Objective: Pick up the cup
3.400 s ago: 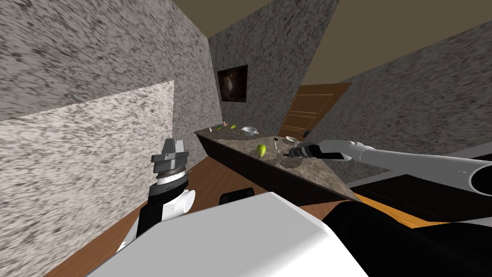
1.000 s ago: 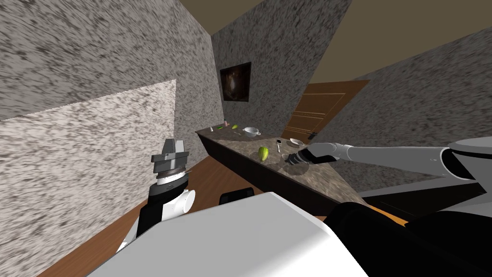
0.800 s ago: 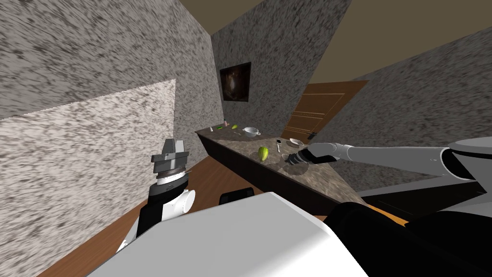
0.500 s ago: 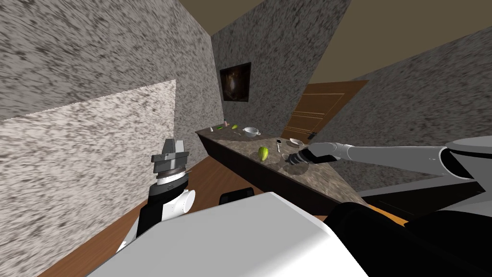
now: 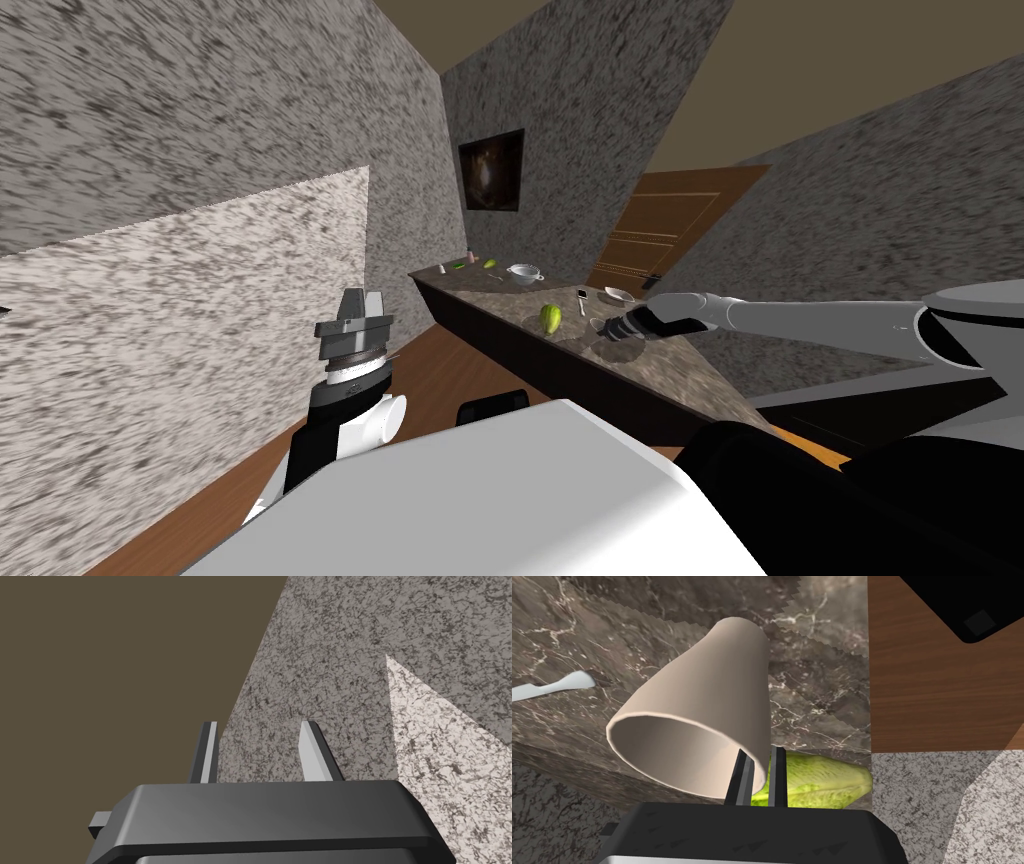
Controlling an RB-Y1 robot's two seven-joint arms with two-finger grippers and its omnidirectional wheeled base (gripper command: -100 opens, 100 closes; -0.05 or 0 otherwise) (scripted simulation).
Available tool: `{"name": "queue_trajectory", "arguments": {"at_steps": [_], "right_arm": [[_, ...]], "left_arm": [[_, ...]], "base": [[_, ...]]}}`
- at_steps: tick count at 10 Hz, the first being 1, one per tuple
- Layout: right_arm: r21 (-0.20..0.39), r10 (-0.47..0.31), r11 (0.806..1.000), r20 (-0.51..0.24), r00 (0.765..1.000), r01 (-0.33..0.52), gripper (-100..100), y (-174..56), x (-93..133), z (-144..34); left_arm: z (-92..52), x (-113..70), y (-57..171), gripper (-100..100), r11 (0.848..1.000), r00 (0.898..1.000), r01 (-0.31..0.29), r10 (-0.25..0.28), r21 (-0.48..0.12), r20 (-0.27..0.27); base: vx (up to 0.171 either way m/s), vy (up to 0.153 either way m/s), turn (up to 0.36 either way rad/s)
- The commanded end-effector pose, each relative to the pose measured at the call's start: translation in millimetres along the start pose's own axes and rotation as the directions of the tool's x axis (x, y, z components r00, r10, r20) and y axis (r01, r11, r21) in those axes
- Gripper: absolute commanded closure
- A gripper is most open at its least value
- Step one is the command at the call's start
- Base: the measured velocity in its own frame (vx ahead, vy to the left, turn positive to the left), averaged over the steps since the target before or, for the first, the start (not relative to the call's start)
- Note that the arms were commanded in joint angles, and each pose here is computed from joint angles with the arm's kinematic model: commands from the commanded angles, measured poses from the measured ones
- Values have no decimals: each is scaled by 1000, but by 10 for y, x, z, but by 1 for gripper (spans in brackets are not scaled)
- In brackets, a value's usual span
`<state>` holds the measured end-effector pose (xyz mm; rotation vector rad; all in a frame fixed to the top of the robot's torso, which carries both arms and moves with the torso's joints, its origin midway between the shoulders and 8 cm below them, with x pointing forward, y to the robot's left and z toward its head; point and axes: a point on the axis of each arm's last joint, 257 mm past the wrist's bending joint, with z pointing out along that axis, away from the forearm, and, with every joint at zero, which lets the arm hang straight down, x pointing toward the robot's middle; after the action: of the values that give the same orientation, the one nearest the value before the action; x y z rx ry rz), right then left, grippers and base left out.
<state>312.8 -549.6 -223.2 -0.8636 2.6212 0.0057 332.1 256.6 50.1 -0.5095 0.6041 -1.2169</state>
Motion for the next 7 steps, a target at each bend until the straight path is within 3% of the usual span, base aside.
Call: {"name": "queue_trajectory", "arguments": {"at_steps": [1,7], "right_arm": [[-2,1,1000,0,1000,-1,100,-52,47,-48],[-1,1,1000,5,1000,-1,100,-138,86,-123]], "left_arm": [[0,0,0,0,1000,1000,0,0,0,0],[0,0,0,0,1000,1000,0,0,0,0]], "base": [[-9,38,2],[-4,25,-1]]}}
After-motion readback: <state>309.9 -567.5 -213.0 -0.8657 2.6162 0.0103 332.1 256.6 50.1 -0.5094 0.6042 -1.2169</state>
